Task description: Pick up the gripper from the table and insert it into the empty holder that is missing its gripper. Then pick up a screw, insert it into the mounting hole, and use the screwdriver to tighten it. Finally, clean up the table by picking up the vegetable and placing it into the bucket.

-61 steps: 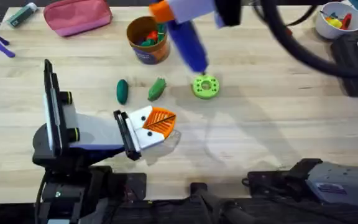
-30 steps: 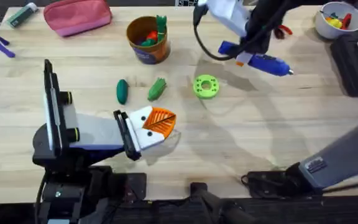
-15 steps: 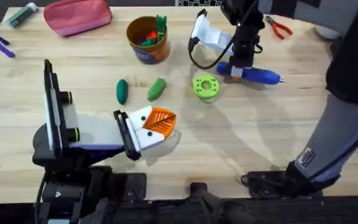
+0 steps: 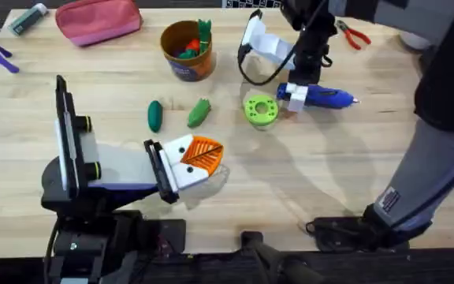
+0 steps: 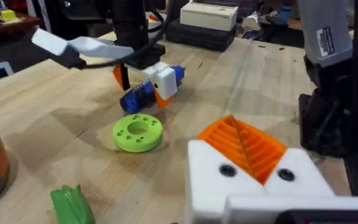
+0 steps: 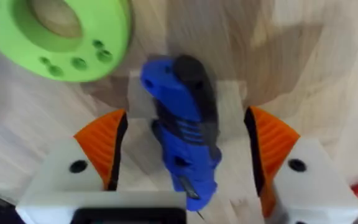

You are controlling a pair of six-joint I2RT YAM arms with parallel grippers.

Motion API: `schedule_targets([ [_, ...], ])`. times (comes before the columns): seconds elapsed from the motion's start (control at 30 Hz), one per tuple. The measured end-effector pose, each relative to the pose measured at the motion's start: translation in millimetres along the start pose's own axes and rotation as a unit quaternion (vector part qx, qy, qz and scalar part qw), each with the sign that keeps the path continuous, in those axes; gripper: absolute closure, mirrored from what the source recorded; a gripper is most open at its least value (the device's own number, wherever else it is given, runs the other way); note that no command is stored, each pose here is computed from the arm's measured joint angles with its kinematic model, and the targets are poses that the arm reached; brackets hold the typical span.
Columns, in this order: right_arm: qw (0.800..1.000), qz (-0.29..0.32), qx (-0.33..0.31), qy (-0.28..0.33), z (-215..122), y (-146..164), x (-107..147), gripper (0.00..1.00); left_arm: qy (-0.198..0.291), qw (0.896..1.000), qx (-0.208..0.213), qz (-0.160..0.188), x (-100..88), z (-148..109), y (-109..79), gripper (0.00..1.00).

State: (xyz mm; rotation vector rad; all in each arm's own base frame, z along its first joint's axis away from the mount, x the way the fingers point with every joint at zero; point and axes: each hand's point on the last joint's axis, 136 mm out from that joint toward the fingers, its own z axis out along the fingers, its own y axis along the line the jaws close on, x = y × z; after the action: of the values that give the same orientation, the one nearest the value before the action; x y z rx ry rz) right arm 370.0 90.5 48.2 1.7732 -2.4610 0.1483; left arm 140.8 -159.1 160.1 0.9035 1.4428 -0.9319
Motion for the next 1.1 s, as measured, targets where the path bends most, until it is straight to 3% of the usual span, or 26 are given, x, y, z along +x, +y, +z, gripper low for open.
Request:
schedule_targets([
  [0.17, 0.996, 0.021, -0.008, -0.084, -30.5, 3.6, -21.8, 0.01, 0.0, 1.0, 0.0, 0.0, 0.0, 0.0, 0.0, 0.993],
  [0.33, 0.981, 0.069, 0.032, -0.18, -97.0, -12.5, -41.3, 0.01, 0.0, 1.0, 0.0, 0.0, 0.0, 0.0, 0.0, 0.993],
  [0.63, 0.925, 0.232, 0.063, -0.294, -206.1, -19.4, -44.3, 0.009, 0.0, 1.0, 0.0, 0.0, 0.0, 0.0, 0.0, 0.993],
  [0.83, 0.907, 0.288, 0.042, -0.306, -227.8, -2.3, -36.9, 0.01, 0.0, 1.0, 0.0, 0.0, 0.0, 0.0, 0.0, 0.993],
  [1.1, 0.902, 0.343, 0.003, -0.262, -225.5, 19.9, 9.2, 0.009, 0.0, 1.0, 0.0, 0.0, 0.0, 0.0, 0.0, 0.993],
])
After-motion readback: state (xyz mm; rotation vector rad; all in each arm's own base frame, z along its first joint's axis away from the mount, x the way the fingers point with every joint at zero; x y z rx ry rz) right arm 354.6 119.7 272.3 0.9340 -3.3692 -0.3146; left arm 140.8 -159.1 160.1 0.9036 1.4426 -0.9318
